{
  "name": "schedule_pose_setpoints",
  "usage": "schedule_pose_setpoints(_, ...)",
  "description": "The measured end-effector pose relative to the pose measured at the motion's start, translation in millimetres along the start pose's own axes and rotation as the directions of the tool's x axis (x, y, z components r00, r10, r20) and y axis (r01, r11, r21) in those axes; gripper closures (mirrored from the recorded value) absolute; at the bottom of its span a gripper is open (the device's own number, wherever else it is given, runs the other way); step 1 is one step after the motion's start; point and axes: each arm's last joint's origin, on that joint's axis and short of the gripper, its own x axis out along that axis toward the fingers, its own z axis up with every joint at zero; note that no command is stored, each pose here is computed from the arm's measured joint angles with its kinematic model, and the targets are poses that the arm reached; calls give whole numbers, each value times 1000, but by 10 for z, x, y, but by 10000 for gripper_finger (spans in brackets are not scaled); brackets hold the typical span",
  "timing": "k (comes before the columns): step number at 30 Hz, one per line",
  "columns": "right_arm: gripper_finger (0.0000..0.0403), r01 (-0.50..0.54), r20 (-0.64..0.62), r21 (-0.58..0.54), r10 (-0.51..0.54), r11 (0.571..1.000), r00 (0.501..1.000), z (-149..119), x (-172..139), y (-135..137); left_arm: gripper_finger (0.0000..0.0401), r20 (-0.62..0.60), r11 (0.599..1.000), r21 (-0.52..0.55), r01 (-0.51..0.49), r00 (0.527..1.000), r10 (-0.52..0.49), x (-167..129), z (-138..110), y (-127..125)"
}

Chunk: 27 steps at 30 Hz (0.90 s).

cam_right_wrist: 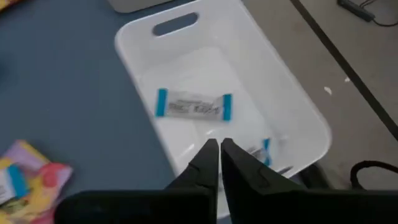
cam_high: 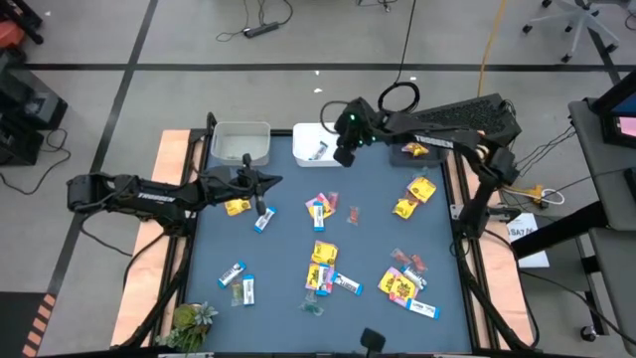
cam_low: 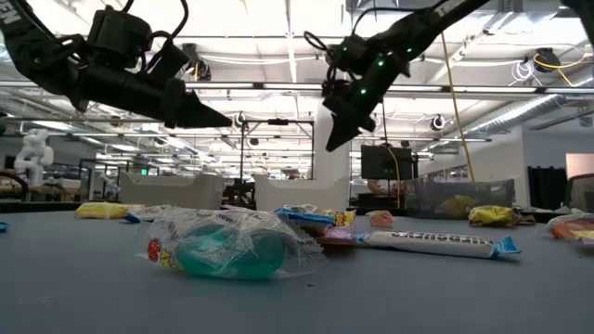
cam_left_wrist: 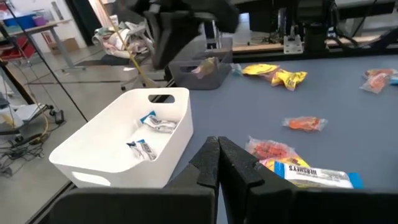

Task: Sort candy
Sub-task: Put the yellow candy pack into the black bin

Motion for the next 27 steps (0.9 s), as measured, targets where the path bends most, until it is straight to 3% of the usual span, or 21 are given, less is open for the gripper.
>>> schedule_pose_setpoints(4,401,50,7,16,-50,999,999,-212,-135,219,393,-13,1000,4,3,1000,-3,16,-24,-5)
schedule_pose_setpoints(13,402,17,31,104,-20,994,999,-718,-548,739,393,-27,1000,7,6,1000,-6,34,-49,-11)
schedule_pose_setpoints(21,403,-98,-119,144,115,985,986,-1130,-867,1182,393,-30,1000,2,7,1000,-6,34,-52,-11)
schedule_pose_setpoints(27,393,-330,-277,186,371,926,886,-1322,-989,1569,393,-36,1000,8,8,999,-8,34,-58,-13)
